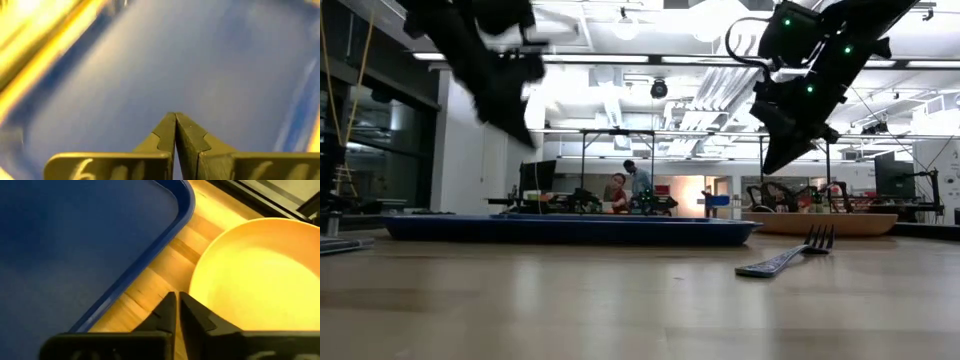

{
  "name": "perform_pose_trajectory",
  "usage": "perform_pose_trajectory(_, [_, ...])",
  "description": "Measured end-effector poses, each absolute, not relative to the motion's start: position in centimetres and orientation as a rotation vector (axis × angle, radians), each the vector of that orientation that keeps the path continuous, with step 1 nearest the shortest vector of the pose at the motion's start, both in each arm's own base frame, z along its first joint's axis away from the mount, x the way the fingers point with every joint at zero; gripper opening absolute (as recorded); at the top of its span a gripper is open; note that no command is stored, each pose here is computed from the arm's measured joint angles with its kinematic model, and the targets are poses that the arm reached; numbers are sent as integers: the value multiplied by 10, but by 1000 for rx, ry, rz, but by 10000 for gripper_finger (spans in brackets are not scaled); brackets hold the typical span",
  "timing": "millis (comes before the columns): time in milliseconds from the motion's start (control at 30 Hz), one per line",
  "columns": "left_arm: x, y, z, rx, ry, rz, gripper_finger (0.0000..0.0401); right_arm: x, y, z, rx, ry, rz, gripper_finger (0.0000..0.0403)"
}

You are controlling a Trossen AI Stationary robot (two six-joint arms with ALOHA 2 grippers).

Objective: Pick and place plate/cup/fork/spoon on tray
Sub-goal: Put the orange plate on the blue tray

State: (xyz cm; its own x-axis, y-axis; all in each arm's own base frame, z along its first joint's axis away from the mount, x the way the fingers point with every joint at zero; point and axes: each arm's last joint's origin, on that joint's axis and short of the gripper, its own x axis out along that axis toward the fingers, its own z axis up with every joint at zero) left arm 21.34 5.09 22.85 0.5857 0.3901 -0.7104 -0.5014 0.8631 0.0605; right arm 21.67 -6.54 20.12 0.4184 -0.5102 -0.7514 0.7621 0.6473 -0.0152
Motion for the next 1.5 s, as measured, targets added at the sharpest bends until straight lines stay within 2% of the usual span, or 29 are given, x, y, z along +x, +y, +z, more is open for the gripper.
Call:
perform_pose_trajectory(100, [217,48,250,-107,604,436,0,218,-65,199,363,818,-803,63])
perform_pose_trajectory(233, [221,44,271,-77,393,346,0,221,-68,191,362,846,-802,141])
perform_pose_trajectory(367, [224,40,275,-66,241,261,0,225,-77,183,331,869,-831,207])
perform_pose_trajectory(467, [225,36,269,-70,176,191,0,229,-83,176,347,877,-837,235])
perform_pose_trajectory(633, [224,33,260,-115,177,146,0,233,-92,159,353,933,-874,244])
perform_pose_trajectory(900, [223,22,273,-109,78,53,0,239,-101,140,374,954,-913,231])
perform_pose_trajectory(1100, [218,7,286,-91,-13,-75,0,240,-103,131,359,980,-954,193])
perform_pose_trajectory(1233, [209,2,295,-38,-65,-27,0,240,-103,133,356,969,-958,148])
perform_pose_trajectory(1433, [196,-5,301,34,-61,82,0,239,-103,133,312,992,-956,29])
perform_pose_trajectory(1500, [193,-7,301,46,-46,122,0,238,-102,134,305,996,-947,10])
